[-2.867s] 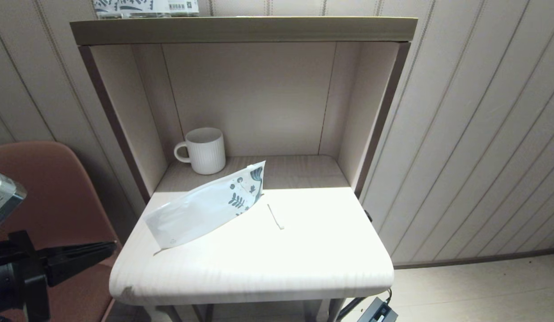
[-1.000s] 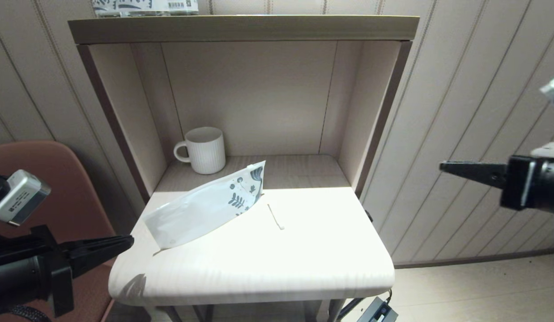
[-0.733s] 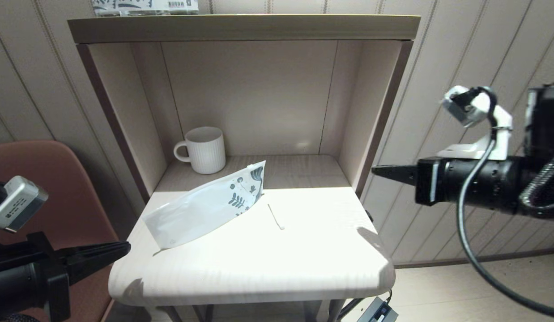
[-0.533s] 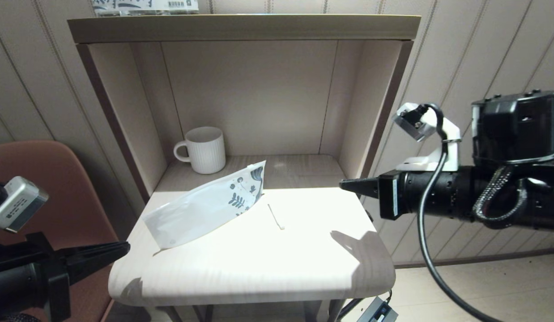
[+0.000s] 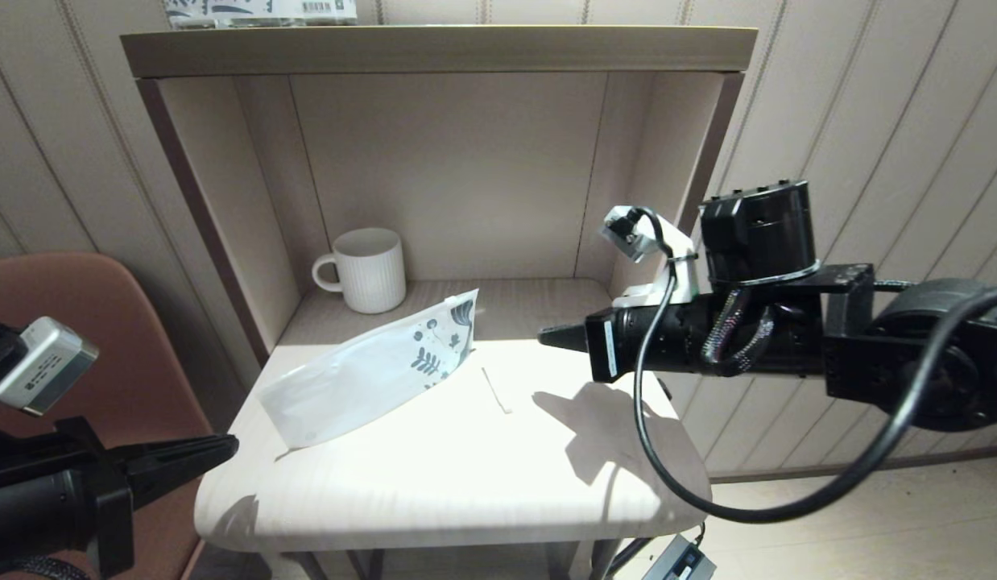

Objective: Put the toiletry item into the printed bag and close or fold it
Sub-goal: Pick up the storage bag

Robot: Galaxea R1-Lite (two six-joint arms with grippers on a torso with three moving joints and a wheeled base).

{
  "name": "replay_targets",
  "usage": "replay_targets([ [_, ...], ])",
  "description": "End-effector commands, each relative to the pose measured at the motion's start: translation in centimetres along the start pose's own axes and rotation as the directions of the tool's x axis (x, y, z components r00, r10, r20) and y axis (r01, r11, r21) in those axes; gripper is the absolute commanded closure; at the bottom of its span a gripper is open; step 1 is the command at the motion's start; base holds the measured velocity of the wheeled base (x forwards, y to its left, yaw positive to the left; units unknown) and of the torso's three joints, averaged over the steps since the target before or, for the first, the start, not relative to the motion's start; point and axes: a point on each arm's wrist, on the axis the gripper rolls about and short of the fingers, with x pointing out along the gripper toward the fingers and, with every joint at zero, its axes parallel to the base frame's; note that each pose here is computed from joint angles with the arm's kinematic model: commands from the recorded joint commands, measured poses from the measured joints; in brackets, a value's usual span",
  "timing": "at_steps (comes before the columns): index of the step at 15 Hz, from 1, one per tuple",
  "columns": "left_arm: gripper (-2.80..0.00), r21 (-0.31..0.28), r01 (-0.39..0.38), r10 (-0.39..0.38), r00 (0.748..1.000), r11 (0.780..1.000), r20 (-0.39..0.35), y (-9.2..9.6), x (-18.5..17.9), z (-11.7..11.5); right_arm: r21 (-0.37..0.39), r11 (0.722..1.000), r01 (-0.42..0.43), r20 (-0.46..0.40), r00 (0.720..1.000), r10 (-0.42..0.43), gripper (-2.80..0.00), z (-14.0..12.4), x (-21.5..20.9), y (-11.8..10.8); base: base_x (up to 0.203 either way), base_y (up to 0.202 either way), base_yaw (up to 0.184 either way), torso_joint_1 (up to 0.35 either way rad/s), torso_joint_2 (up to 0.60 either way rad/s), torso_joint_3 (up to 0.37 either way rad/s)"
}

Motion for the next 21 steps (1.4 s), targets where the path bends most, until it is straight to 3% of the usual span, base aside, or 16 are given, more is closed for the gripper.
replay_targets([
  [1,0.00,-0.002,0.002,-0.002,1.000,1.000,-0.005,0.0,0.0,-0.2,-0.004,1.000,-0.020,-0.021,1.000,0.020,0.00,-0.2,2.7,-0.5,0.000,0.000,0.000,0.000,0.00,0.000],
  [5,0.00,-0.007,0.002,-0.002,1.000,1.000,-0.014,0.0,0.1,-0.4,-0.024,0.999,-0.029,-0.021,0.999,0.028,0.00,0.2,5.4,-1.2,0.000,0.000,0.000,0.000,0.00,0.000],
  [11,0.00,-0.009,0.000,0.000,1.000,1.000,-0.018,0.0,0.1,-0.7,-0.024,0.999,-0.030,-0.026,0.999,0.029,0.00,0.2,5.2,-1.1,0.000,0.000,0.000,0.000,0.00,0.000],
  [12,0.00,-0.007,0.001,-0.001,1.000,1.000,-0.016,0.0,0.1,-0.6,-0.025,0.999,-0.026,-0.019,0.999,0.026,-2.80,0.3,5.1,-1.1,0.000,0.000,0.000,0.000,0.00,0.000],
  [16,0.00,-0.007,0.005,-0.005,1.000,1.000,-0.016,0.1,0.2,-0.5,-0.086,0.995,-0.057,0.008,0.998,0.058,-2.80,1.4,5.8,-1.1,0.000,0.000,0.000,0.000,0.00,0.000],
  [21,0.00,-0.013,0.005,-0.005,1.000,1.000,-0.031,0.1,0.4,-0.9,-0.097,0.990,-0.100,0.009,0.995,0.101,-2.80,2.5,10.0,-2.2,0.000,0.000,0.000,0.000,0.00,0.000],
])
